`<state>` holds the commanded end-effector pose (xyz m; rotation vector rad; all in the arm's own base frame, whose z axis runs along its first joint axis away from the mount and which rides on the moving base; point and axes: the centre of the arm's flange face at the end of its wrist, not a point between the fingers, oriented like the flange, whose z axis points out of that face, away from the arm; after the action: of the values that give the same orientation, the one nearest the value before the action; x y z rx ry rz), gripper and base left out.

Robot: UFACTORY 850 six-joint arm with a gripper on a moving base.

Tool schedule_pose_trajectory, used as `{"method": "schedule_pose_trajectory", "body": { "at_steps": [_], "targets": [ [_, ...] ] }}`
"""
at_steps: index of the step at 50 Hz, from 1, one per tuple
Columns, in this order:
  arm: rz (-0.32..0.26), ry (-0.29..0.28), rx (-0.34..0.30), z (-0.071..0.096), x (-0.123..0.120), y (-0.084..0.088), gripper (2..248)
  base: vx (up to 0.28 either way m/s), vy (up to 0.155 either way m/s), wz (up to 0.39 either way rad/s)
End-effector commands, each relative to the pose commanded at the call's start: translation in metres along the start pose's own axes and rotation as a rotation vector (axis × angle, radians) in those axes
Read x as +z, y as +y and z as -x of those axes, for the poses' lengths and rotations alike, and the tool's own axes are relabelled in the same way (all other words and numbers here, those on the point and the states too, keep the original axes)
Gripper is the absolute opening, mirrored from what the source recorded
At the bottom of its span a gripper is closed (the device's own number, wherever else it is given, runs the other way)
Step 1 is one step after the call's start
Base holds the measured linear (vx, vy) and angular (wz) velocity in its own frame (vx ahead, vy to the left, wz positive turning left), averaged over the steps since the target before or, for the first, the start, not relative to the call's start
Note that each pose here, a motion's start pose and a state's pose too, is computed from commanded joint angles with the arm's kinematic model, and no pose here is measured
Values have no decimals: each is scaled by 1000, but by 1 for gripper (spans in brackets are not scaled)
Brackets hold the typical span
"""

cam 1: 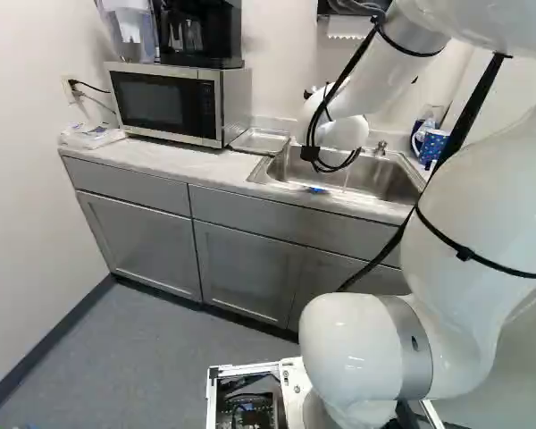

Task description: Rinse the cup and place it in the tray

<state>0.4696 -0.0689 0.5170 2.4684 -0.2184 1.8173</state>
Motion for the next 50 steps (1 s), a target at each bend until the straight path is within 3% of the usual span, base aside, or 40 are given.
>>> {"method": "schedule_pose_trajectory", "body": {
  "at_steps": [21, 50],
  "targets": [
    [-5, 16, -1, -8, 0, -3, 126, 0, 0, 0],
    [-84, 77, -22, -45, 15, -44, 126, 0, 0, 0]
  ]
}}
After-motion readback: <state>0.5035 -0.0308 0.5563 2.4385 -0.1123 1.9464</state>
